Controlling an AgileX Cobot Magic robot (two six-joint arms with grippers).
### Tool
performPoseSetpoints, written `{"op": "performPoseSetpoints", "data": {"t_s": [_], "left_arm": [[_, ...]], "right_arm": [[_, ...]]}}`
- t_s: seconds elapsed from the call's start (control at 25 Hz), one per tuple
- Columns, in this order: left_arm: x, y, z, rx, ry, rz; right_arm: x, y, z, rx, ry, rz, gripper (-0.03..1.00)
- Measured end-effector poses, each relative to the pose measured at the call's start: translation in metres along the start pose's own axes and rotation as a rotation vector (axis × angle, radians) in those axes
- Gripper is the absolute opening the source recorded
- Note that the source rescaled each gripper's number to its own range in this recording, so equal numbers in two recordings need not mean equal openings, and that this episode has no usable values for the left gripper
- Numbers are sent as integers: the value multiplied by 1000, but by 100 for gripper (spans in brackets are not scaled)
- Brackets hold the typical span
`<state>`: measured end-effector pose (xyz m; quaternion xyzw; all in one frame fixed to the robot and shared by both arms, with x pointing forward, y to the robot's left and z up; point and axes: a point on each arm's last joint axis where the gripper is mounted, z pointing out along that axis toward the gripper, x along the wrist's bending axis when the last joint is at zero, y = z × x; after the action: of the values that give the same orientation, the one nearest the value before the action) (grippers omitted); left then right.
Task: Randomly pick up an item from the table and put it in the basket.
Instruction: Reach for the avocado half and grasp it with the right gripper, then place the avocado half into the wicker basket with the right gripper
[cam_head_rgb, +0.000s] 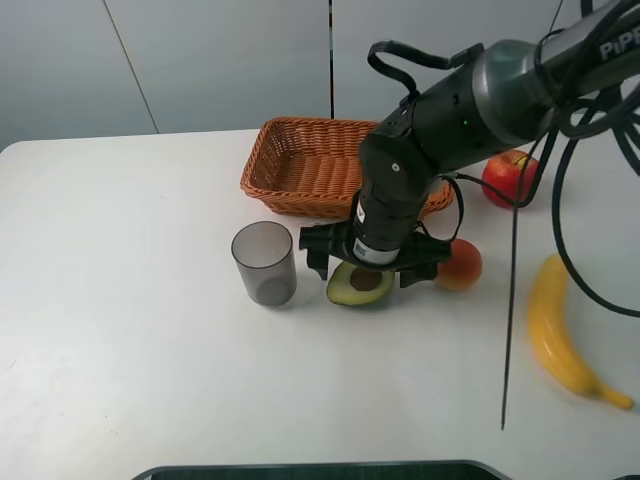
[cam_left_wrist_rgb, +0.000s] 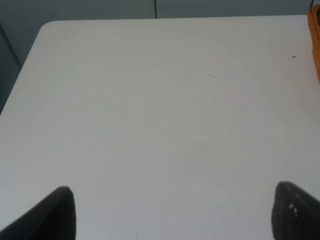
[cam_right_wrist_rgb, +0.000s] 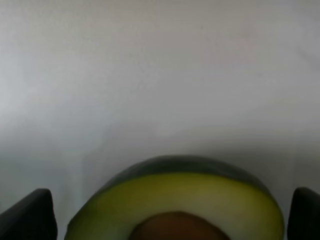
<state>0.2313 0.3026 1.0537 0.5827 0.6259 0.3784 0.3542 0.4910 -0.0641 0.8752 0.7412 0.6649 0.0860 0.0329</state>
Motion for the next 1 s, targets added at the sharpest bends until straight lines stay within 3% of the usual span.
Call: {"op": "performPoseSetpoints", "data": {"t_s": [0.08,0.16,0.2,0.24,0.28,1.0], "left_arm": [[0,0,0,0,0,0],[0,0,0,0,0,2],[0,0,0,0,0,4],[0,0,0,0,0,4],[0,0,0,0,0,4],[0,0,0,0,0,0]], "right_arm": [[0,0,3,4,-4,-2,98],[0,-1,3,4,-5,-2,82],[0,-1,3,5,-5,-2,57],[0,-1,3,5,-5,-2,13],[0,-1,3,5,-5,-2,0],[2,2,-3,-17,22,-27,0]]}}
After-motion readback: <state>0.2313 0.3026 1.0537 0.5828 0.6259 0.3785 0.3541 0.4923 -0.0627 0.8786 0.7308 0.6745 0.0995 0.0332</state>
